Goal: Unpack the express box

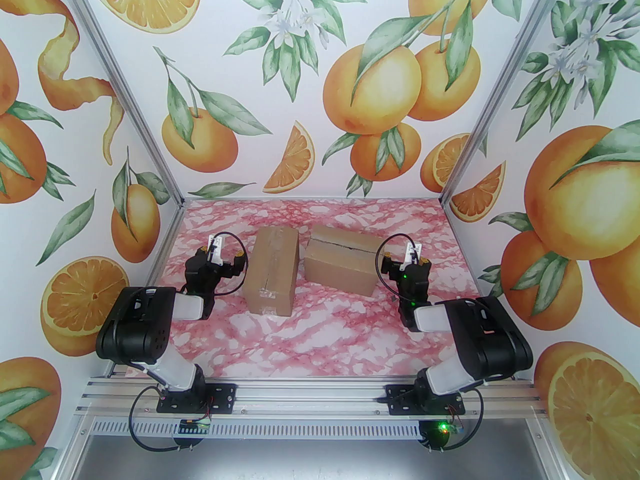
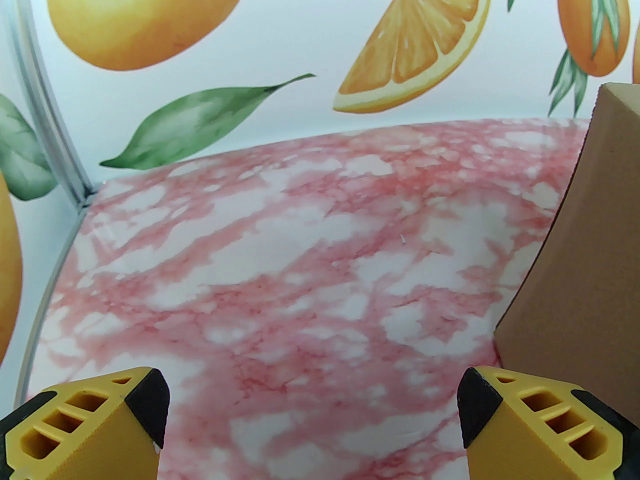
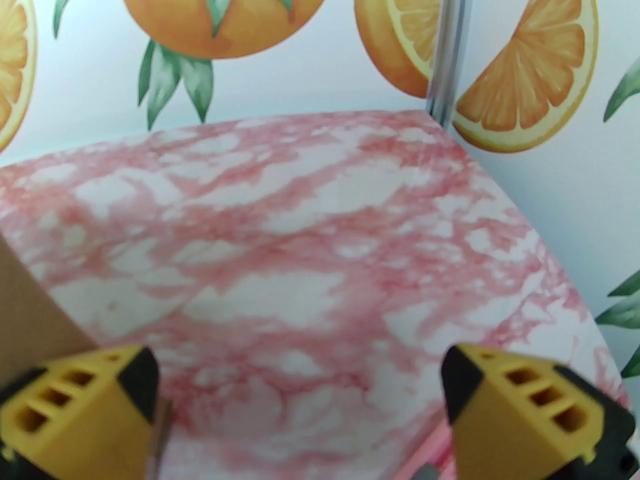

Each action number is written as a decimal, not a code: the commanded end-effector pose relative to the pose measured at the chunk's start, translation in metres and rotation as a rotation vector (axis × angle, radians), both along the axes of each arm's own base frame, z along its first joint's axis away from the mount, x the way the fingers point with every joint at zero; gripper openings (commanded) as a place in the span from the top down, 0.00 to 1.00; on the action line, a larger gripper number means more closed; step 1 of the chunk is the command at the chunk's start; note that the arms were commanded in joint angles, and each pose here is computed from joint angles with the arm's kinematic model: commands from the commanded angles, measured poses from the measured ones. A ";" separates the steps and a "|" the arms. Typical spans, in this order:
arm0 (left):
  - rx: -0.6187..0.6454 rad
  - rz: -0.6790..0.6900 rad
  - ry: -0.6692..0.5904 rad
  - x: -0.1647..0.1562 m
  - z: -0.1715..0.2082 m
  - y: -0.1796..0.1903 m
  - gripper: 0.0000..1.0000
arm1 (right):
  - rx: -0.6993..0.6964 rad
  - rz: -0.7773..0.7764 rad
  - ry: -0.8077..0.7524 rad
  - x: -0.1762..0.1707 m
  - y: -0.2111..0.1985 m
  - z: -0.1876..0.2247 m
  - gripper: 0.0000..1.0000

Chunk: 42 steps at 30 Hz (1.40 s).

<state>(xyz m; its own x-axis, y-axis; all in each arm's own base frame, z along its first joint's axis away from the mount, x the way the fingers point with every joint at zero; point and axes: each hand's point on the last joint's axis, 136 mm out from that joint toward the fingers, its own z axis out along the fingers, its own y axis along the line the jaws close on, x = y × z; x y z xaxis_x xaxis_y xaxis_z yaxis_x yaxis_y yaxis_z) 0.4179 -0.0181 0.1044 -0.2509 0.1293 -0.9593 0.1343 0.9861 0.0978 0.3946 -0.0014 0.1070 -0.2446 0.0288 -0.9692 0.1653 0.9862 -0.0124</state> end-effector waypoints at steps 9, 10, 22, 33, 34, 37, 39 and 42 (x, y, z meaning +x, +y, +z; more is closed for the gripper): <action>-0.001 0.002 0.001 0.001 -0.001 0.000 0.00 | 0.016 0.030 -0.019 0.006 0.005 0.009 0.00; -0.002 0.002 -0.001 0.001 0.000 0.000 0.00 | 0.017 0.031 -0.019 0.006 0.005 0.009 0.00; -0.015 0.005 -0.010 0.002 0.006 0.002 0.00 | 0.027 -0.049 -0.053 -0.001 -0.009 0.015 0.00; -0.057 0.069 -0.028 0.011 0.124 0.024 0.00 | 0.162 -0.221 -0.086 -0.036 -0.036 0.094 0.00; -0.062 0.049 -0.037 0.010 0.138 0.019 0.00 | 0.197 -0.236 -0.085 -0.040 -0.038 0.101 0.00; -0.095 -0.057 -0.061 0.005 0.181 -0.002 0.00 | 0.329 -0.348 -0.016 -0.051 -0.054 0.105 0.00; -0.089 -0.155 -0.068 -0.001 0.207 -0.027 0.01 | 0.423 -0.406 0.082 -0.056 -0.063 0.097 0.04; 0.004 -0.313 -0.043 -0.013 0.229 -0.080 0.01 | 0.480 -0.440 0.251 -0.056 -0.067 0.086 0.04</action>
<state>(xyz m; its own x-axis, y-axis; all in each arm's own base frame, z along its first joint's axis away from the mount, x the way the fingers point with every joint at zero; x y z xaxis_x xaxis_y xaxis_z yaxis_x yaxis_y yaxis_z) 0.4275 -0.0432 0.3234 -0.1154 0.1010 -0.9882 0.2352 0.9693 0.0716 0.3619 -0.0654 0.2486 -0.1138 0.4390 -0.8912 0.4648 0.8164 0.3428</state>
